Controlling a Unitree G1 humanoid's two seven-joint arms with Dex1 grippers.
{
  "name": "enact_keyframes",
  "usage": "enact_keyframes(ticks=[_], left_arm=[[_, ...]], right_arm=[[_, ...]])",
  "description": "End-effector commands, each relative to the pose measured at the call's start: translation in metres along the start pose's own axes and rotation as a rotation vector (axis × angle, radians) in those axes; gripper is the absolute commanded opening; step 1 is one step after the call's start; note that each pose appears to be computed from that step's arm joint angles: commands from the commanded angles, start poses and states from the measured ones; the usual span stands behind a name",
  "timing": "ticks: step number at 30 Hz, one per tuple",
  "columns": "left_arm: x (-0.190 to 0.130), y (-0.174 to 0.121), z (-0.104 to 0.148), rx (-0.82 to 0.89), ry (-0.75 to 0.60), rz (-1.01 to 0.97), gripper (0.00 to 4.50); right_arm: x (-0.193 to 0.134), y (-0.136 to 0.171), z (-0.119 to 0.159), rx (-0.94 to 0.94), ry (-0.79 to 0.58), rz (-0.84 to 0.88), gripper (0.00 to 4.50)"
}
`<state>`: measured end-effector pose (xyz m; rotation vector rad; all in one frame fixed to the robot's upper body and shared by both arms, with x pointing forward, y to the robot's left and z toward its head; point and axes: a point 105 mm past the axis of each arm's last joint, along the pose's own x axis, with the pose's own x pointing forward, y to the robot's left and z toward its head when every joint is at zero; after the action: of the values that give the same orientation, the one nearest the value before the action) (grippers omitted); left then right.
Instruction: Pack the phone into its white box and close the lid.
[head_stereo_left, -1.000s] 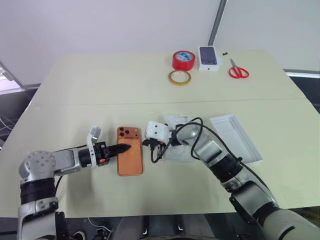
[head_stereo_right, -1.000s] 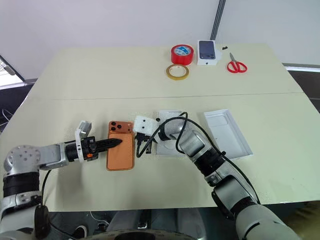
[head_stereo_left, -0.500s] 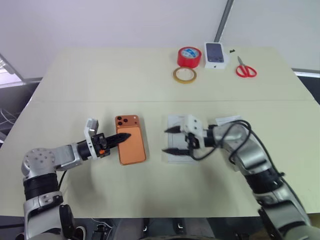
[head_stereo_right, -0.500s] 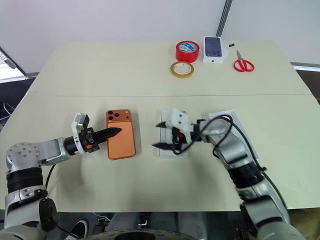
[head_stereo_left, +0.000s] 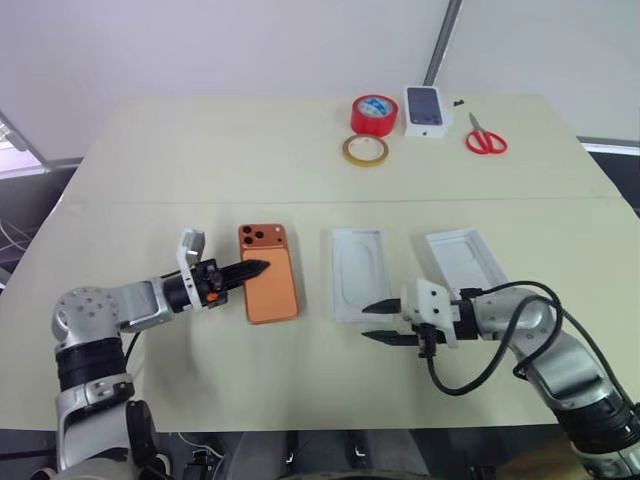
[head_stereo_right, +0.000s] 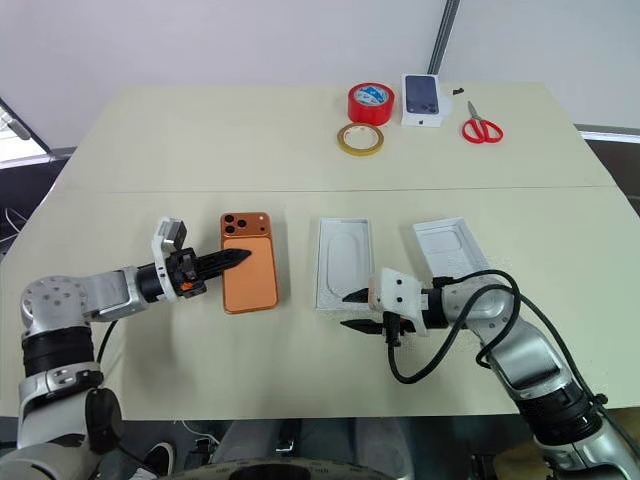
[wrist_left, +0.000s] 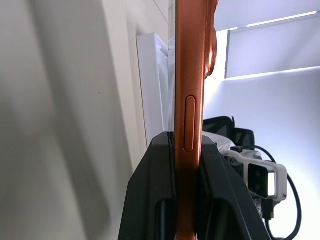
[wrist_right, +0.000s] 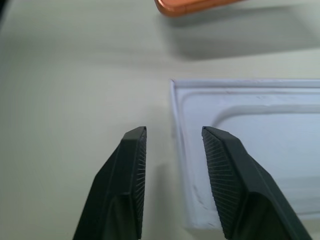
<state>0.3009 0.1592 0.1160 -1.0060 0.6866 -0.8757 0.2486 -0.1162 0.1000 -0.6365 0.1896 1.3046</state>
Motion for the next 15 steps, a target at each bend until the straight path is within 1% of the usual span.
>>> enact_keyframes(ticks=[1, 8, 10, 11, 12, 13, 15], left_arm=[[0.004, -0.014, 0.006, 0.042, 0.006, -0.043, 0.0], [0.006, -0.015, 0.002, 0.048, 0.022, -0.043, 0.0], [0.006, -0.015, 0.002, 0.048, 0.024, -0.043, 0.0], [0.006, -0.015, 0.002, 0.049, 0.023, -0.042, 0.0], [0.007, -0.016, 0.003, 0.051, 0.02, -0.042, 0.0], [0.007, -0.016, 0.004, 0.054, 0.019, -0.042, 0.0], [0.008, -0.018, 0.005, 0.058, 0.015, -0.044, 0.0]], right_arm=[[0.0, -0.003, 0.001, -0.036, -0.01, -0.035, 1.73], [0.006, -0.002, -0.005, -0.024, -0.006, -0.027, 1.73], [0.008, 0.001, -0.01, -0.029, 0.013, -0.008, 1.11], [0.008, 0.003, -0.013, -0.036, 0.027, -0.002, 0.89], [0.009, 0.004, -0.016, -0.042, 0.041, 0.005, 0.37], [0.01, 0.005, -0.017, -0.045, 0.049, 0.013, 0.03], [0.01, 0.006, -0.017, -0.046, 0.047, 0.018, 0.03]])
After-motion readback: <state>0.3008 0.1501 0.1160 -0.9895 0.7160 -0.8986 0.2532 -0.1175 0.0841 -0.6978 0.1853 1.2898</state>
